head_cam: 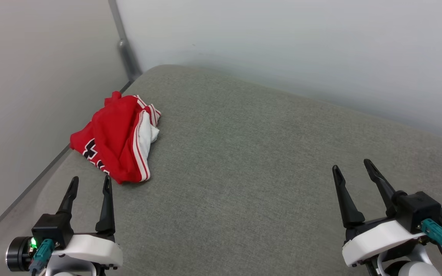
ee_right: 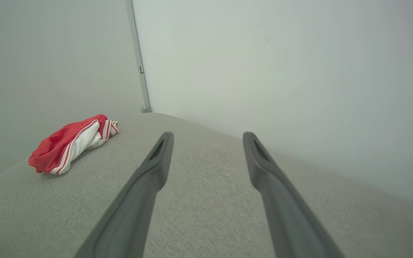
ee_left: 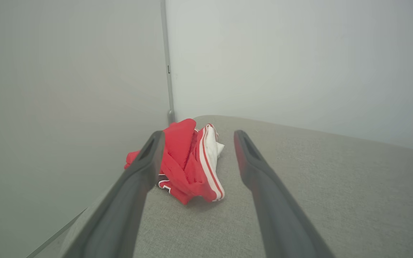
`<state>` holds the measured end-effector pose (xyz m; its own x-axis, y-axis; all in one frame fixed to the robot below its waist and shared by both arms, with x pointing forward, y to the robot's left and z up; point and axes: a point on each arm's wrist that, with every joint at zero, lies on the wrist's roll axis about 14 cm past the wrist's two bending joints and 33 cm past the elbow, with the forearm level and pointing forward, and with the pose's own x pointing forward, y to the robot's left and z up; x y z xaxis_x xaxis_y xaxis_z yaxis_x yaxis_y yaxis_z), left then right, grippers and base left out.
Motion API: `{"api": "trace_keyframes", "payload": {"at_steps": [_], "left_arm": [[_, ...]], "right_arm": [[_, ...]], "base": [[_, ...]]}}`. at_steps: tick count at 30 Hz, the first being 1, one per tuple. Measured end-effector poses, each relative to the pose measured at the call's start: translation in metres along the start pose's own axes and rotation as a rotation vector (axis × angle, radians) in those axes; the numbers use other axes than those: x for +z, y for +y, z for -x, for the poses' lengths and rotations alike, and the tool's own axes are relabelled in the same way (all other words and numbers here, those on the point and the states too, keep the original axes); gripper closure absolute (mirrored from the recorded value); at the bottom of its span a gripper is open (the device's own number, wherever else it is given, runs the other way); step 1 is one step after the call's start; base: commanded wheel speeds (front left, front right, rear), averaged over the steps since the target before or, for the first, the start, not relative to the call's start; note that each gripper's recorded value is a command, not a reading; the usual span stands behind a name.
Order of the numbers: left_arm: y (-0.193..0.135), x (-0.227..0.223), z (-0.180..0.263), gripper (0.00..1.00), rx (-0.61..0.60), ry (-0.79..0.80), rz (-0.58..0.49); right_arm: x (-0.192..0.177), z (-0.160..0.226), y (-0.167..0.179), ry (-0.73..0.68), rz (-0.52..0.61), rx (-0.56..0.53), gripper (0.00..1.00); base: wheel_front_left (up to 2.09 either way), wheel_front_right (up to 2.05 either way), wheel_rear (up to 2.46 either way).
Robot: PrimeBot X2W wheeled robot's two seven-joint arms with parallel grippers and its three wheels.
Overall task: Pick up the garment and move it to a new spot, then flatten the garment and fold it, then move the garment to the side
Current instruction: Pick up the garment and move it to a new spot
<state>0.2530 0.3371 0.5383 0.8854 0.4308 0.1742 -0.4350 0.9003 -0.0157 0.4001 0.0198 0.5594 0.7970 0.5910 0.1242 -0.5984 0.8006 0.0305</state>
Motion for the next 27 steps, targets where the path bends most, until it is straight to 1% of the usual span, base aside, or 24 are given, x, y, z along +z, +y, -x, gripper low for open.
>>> {"api": "trace_keyframes", "payload": {"at_steps": [6,14,21,27], "left_arm": [[0.023,0.001,0.012,0.00,0.064,0.007,-0.026],[0.030,-0.004,0.010,0.00,0.082,0.032,-0.057],[0.028,-0.006,-0.023,0.00,0.052,0.047,-0.095],[0.029,-0.018,-0.077,0.00,0.039,0.138,-0.091]], "right_arm": [[-0.001,-0.013,0.016,0.002,-0.011,0.055,0.00],[-0.005,-0.021,0.020,0.010,-0.022,0.074,0.00],[-0.009,-0.029,0.008,0.018,-0.016,0.054,0.00],[-0.015,-0.038,-0.014,0.022,-0.018,0.008,0.00]], "base": [[0.00,0.00,0.00],[0.00,0.00,0.00],[0.00,0.00,0.00],[0.00,0.00,0.00]]}}
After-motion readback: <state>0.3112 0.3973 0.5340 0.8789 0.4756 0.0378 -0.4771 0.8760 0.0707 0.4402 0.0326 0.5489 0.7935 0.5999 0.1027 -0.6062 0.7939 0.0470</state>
